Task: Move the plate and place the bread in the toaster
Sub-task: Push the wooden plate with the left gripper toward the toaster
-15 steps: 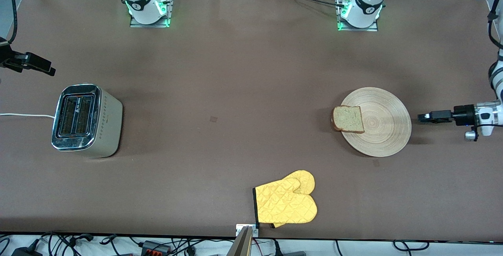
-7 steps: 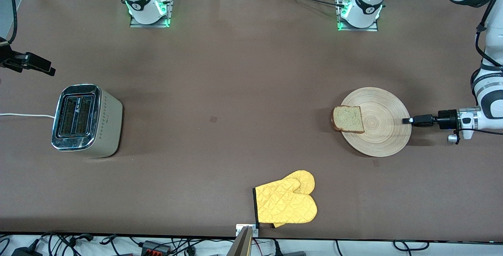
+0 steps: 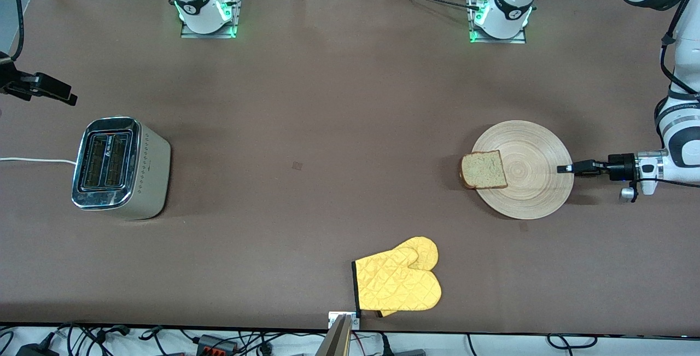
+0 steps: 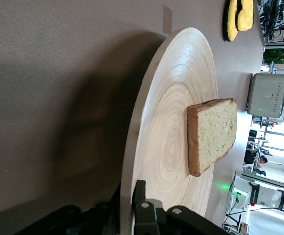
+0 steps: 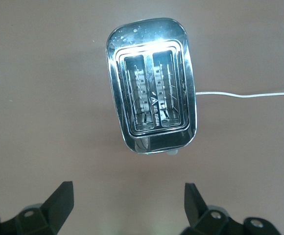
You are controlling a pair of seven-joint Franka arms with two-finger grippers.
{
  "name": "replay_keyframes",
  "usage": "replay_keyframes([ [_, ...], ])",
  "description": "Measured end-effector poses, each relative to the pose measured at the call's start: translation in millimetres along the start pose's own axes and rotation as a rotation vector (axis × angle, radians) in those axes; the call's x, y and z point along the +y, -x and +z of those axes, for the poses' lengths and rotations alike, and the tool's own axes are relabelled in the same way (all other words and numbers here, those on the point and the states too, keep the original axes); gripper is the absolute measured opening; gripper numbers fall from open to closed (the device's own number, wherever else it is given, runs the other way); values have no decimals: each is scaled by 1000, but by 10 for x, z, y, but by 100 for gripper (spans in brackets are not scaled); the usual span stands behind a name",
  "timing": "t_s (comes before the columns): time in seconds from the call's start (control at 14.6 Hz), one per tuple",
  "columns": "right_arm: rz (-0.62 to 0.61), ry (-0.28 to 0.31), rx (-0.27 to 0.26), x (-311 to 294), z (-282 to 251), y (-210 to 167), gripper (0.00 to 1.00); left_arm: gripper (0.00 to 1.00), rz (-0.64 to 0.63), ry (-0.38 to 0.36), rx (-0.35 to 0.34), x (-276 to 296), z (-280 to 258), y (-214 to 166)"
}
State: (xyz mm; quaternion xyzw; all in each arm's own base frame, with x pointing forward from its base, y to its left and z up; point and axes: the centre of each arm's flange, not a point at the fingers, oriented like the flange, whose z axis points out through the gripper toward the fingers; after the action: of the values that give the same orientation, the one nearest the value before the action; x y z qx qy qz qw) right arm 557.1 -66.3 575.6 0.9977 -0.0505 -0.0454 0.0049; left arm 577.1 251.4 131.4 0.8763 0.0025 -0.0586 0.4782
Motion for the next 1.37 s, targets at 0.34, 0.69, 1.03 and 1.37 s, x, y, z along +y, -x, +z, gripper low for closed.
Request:
replay_keyframes([
  [0.34, 0, 0, 0, 1, 0, 0, 100, 9, 111, 138, -118, 620, 319, -262],
  [0.69, 0, 0, 0, 2, 0, 0, 100, 9, 233, 222, -229, 1507, 1341, -665],
  [1.03, 1, 0, 0, 4, 0, 0, 100, 9, 238, 283, -242, 2283, 3034, -775],
  [1.37, 1, 0, 0, 8, 0, 0, 100, 9, 223, 245, -185, 2858, 4316, -598],
])
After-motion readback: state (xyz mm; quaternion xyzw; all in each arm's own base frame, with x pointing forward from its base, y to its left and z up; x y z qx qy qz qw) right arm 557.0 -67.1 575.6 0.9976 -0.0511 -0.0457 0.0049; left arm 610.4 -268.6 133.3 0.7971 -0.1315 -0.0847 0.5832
